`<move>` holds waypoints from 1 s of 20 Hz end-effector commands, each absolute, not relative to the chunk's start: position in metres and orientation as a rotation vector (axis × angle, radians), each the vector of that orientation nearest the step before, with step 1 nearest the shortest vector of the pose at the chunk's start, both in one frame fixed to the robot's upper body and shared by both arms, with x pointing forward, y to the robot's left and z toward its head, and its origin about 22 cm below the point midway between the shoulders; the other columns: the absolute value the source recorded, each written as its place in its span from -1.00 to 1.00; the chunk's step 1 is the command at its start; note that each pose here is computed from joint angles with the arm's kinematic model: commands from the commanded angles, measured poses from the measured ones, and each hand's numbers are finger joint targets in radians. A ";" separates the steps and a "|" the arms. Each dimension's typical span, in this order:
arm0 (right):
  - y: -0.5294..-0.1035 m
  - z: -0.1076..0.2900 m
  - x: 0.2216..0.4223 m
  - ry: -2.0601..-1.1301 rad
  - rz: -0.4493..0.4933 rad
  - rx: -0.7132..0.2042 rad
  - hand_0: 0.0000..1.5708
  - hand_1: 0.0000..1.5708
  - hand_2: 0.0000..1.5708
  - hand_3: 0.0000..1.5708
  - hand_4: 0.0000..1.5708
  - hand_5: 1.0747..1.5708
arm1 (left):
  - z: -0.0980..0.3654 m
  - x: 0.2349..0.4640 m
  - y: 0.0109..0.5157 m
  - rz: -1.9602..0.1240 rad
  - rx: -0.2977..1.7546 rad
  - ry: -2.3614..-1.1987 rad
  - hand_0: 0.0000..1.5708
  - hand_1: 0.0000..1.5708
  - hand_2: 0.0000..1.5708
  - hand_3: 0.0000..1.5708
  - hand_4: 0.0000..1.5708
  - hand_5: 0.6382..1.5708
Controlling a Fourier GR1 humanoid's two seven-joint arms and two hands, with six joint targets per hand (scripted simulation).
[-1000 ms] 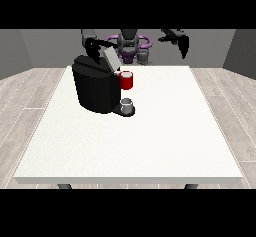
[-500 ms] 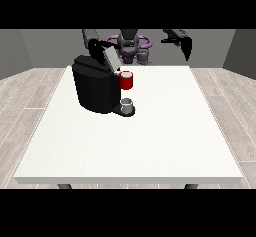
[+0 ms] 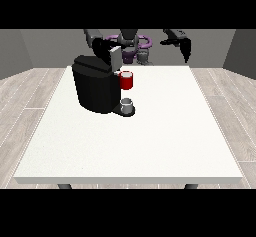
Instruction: Insert the coffee pod into the coffee machine and close the lid
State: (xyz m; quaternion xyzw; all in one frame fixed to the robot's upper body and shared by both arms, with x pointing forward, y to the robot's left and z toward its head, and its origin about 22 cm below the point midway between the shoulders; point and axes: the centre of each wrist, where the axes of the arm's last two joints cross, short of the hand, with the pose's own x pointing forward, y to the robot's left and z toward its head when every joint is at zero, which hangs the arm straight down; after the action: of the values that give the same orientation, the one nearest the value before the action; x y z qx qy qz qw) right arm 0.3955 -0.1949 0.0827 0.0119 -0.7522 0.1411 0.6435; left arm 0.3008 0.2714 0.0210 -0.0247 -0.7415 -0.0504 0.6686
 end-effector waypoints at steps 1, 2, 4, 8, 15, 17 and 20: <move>-0.176 0.107 0.406 -1.720 0.379 0.023 -1.00 -1.00 -1.00 -1.00 -0.80 1.00 | 0.014 0.302 0.254 -0.120 -0.060 -1.685 -1.00 -1.00 -1.00 -1.00 -0.83 1.00; -0.196 0.089 0.402 -1.718 0.373 0.011 -1.00 -1.00 -1.00 -1.00 -0.73 1.00 | 0.023 0.295 0.276 -0.141 -0.049 -1.678 -1.00 -1.00 -1.00 -1.00 -0.82 1.00; -0.178 0.104 0.405 -1.776 0.398 0.035 -1.00 -1.00 -1.00 -1.00 -1.00 1.00 | 0.021 0.307 0.277 -0.097 -0.019 -1.693 -1.00 -1.00 -1.00 -1.00 -0.76 1.00; -0.169 0.116 0.410 -1.777 0.465 -0.040 -1.00 -1.00 -1.00 -1.00 -0.84 1.00 | 0.015 0.299 0.280 -0.132 -0.052 -1.690 -1.00 -1.00 -1.00 -1.00 -0.85 1.00; -0.128 0.110 0.406 -1.789 0.470 -0.010 -1.00 -1.00 -1.00 -1.00 -0.91 1.00 | 0.042 0.316 0.274 -0.137 -0.069 -1.720 -1.00 -1.00 -1.00 -1.00 -1.00 1.00; -0.135 0.099 0.401 -1.780 0.465 0.054 -1.00 -1.00 -1.00 -1.00 -0.84 1.00 | 0.009 0.293 0.264 -0.134 -0.074 -1.703 -1.00 -1.00 -1.00 -1.00 -0.75 1.00; -0.118 0.096 0.390 -1.799 0.484 0.152 -1.00 -1.00 -1.00 -1.00 -0.83 1.00 | -0.002 0.293 0.268 -0.094 -0.025 -1.709 -1.00 -1.00 -1.00 -1.00 -0.76 1.00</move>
State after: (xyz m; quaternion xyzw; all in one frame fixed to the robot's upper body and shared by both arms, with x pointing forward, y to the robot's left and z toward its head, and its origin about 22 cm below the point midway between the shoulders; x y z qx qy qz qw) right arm 0.4006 -0.1324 0.1035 0.0267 -0.7752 0.2052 0.5969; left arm 0.3017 0.2658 0.0160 -0.0207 -0.7539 -0.0525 0.6545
